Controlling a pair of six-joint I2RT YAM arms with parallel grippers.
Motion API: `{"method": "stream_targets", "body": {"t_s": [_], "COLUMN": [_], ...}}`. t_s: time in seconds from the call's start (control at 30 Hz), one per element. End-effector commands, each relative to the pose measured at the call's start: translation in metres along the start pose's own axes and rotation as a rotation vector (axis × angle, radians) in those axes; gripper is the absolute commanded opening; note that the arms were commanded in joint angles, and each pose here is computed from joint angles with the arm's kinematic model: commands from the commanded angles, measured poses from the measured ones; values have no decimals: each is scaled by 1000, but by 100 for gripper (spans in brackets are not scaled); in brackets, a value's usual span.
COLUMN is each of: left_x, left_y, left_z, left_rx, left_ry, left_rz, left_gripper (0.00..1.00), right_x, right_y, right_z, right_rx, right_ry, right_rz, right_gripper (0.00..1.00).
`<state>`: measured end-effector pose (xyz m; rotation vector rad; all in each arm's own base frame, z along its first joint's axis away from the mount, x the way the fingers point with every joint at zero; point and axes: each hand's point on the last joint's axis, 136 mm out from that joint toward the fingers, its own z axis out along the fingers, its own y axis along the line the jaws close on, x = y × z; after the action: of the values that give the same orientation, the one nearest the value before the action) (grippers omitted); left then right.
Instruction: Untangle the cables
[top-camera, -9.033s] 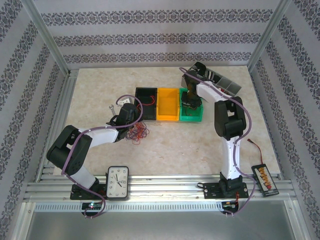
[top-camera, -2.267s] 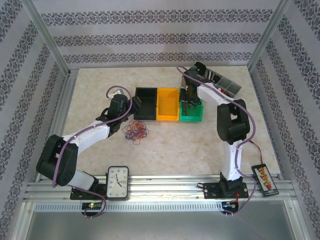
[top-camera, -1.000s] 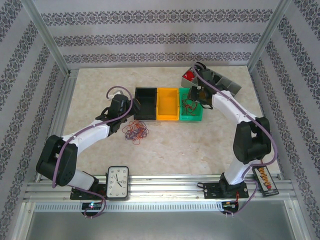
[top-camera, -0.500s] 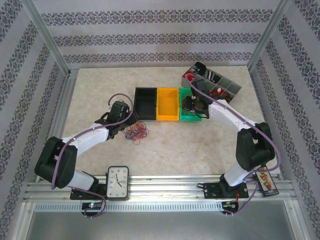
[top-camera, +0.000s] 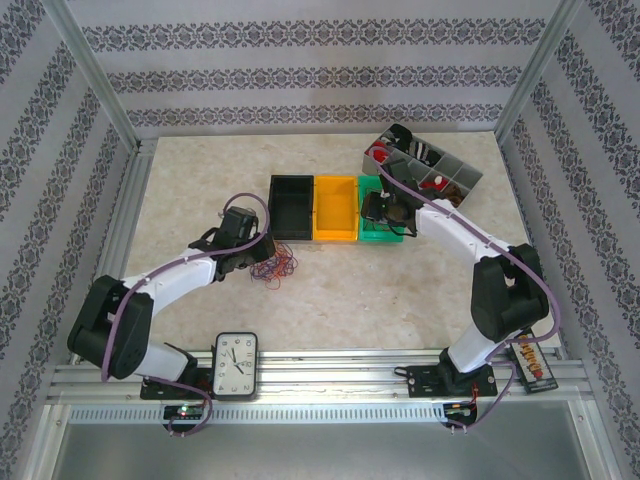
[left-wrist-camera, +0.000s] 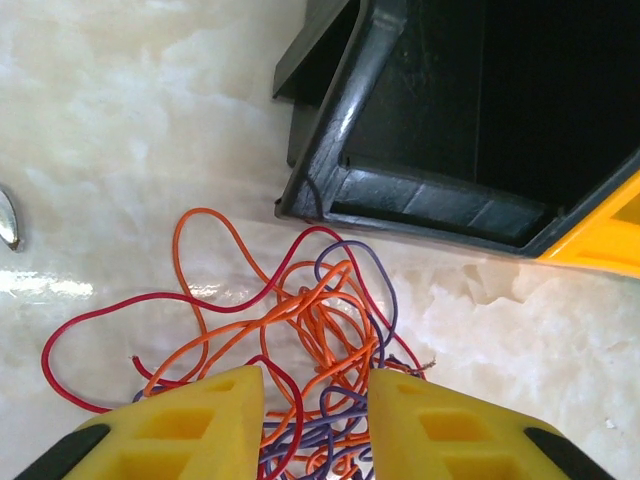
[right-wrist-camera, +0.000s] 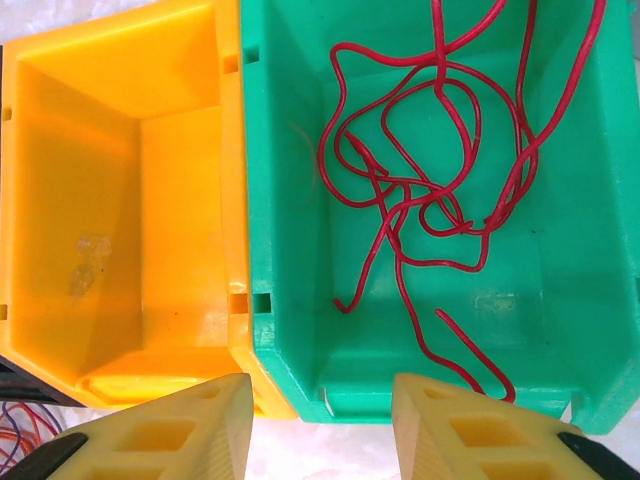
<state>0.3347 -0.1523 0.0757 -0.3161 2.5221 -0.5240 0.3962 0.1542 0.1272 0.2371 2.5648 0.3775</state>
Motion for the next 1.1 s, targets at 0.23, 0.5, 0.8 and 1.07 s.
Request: {"method": "stream_targets", "body": {"t_s": [0.23,0.5,0.8,1.07], "left_x": [11,10,-8,-27], "left_y": [15,12,-6,-19], "left_z": [6,23,2,-27], "left_rx": [-51,-31,65,165], "left_ry": [53,60,-44,-134], "left_rz": [29,48,6,-77], "left_gripper": [26,8,0,0], "right_x": [5,58,117,155], "right_y": [18,82,160,203], "right_z": [1,6,21,54], "right_rx": [-70,-214,-402,-475], "right_ry": [22,133,302,484], "right_rz": [-31,-276,-507,-577], "right_gripper": [42,42,42,40]}}
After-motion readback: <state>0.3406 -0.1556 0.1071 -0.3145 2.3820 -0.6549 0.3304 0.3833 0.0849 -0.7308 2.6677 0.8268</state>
